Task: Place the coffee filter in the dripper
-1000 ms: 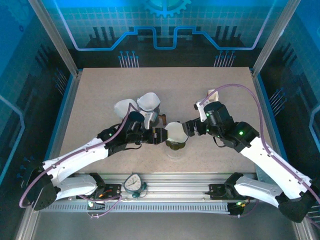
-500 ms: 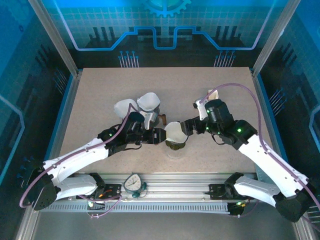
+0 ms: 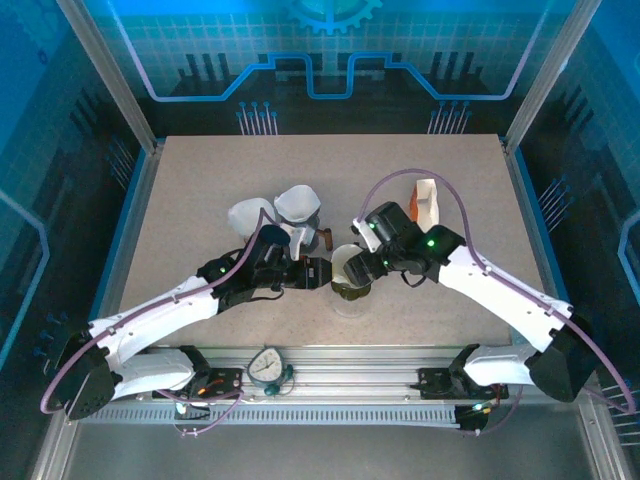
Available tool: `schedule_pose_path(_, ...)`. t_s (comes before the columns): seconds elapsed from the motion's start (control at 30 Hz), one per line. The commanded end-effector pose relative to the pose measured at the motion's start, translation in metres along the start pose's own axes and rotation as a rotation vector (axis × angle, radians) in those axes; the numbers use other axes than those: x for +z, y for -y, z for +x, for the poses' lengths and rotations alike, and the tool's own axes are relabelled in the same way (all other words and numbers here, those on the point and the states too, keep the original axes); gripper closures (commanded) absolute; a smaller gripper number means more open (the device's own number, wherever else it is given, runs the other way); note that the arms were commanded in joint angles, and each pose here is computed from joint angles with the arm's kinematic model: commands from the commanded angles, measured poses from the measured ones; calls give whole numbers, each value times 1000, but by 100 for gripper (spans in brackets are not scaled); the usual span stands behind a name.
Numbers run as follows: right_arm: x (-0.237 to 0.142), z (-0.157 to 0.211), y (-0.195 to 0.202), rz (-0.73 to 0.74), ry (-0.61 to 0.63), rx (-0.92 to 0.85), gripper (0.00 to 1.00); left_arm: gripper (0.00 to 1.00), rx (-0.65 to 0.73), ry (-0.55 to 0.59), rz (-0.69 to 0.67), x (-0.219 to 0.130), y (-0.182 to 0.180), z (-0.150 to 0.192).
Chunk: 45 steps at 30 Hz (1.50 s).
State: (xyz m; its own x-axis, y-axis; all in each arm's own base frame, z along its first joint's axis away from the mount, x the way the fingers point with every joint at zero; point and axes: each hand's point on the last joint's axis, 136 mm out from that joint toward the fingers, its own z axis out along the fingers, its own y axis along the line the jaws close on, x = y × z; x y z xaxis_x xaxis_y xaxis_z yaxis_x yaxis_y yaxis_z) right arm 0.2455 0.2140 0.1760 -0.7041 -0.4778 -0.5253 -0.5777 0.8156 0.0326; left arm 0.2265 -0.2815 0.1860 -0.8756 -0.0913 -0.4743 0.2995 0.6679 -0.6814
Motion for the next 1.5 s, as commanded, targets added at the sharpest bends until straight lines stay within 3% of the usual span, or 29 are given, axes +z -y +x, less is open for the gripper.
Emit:
schedule_pose_path(0.0, -1, 3, 4, 48, -44, -50, 9, 53, -14, -16, -11, 3, -5, 2)
schedule_pose_path(0.6, 34, 17, 7, 104, -179, -84, 9, 53, -10, -24, -14, 6, -6, 3)
schedule_pose_path(0.87, 34, 17, 8, 113, -170, -82, 7, 54, -13, -23, -16, 5, -6, 3)
schedule_pose_path(1.07, 19, 0, 5, 89, -71, -67, 4, 55, -24, 1, -24, 0, -8, 0)
schedule_pose_path(1.3, 27, 8, 3, 81, -104, -65, 5, 42, -39, 77, 28, -14, 5, -19)
schedule_pose_path(1.47, 31, 10, 1, 69, -109, -61, 6, 35, -39, 42, 51, -9, 13, -20)
